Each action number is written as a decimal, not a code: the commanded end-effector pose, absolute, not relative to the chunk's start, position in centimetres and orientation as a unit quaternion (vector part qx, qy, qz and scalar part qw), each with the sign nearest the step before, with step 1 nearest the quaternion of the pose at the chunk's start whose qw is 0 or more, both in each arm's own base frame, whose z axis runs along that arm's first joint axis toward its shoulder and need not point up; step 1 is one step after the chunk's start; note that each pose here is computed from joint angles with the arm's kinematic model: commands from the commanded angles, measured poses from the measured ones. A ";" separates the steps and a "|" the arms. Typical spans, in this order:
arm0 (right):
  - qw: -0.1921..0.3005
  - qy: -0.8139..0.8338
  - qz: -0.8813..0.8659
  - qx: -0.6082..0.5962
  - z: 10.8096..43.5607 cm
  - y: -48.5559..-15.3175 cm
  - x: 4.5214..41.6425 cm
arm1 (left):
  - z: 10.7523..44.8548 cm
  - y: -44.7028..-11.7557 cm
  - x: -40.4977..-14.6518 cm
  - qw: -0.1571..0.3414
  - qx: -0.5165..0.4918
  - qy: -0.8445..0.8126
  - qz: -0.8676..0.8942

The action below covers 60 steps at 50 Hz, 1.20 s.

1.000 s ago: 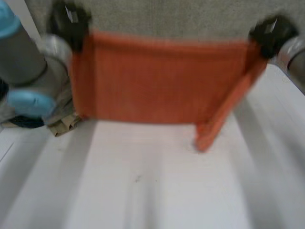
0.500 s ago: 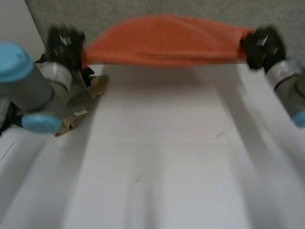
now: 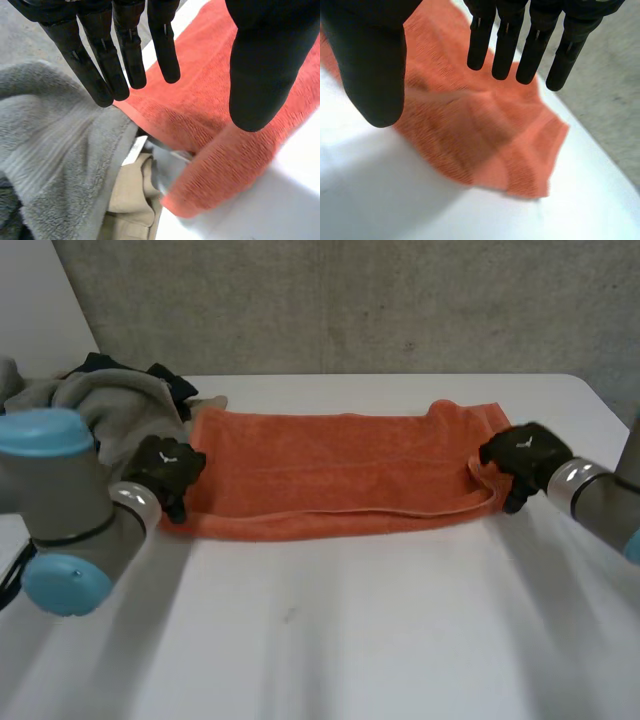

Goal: Fold the laundry.

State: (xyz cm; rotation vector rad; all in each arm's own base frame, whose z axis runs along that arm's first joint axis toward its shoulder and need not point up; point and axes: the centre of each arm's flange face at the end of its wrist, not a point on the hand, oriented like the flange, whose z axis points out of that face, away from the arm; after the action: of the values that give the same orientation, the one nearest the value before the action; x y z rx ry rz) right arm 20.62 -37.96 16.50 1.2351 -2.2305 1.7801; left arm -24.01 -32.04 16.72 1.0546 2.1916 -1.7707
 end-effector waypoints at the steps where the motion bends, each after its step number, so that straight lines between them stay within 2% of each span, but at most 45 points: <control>1: 0.022 -0.716 0.582 0.385 19.0 -39.4 20.1 | 18.3 -32.4 -23.4 0.057 0.326 0.748 -0.576; 5: 0.027 -0.713 0.576 0.398 19.6 -40.1 20.0 | 18.1 -33.0 -22.7 0.056 0.313 0.767 -0.557; 14: 0.070 -0.641 0.559 0.521 17.4 -41.5 21.0 | 17.0 -33.0 -22.2 0.047 0.310 0.806 -0.503; 24: 0.035 -0.574 0.570 0.587 14.5 -42.7 22.5 | 15.9 -34.6 -22.1 0.058 0.317 0.805 -0.498; 37: 0.065 -0.559 0.553 0.614 10.5 -44.9 21.9 | 14.8 -35.3 -22.3 0.063 0.339 0.804 -0.485; 44: 0.078 -0.546 0.548 0.628 11.8 -44.4 21.7 | 15.6 -34.8 -22.1 0.070 0.335 0.803 -0.488; 48: 0.091 -0.559 0.551 0.613 14.1 -43.5 20.0 | 16.7 -33.6 -21.6 0.075 0.336 0.800 -0.492; 51: 0.100 -0.572 0.547 0.603 14.5 -42.9 19.1 | 17.1 -32.9 -21.4 0.080 0.339 0.799 -0.491; 60: 0.121 -0.680 0.456 0.561 16.2 -37.7 15.0 | 17.6 -28.1 -19.9 0.099 0.377 0.801 -0.454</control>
State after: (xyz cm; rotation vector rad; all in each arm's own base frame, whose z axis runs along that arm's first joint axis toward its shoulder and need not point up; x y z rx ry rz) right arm 17.66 -41.21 15.24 1.7278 -1.7828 1.5306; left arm -20.83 -31.19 17.42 1.0439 2.3836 -1.4298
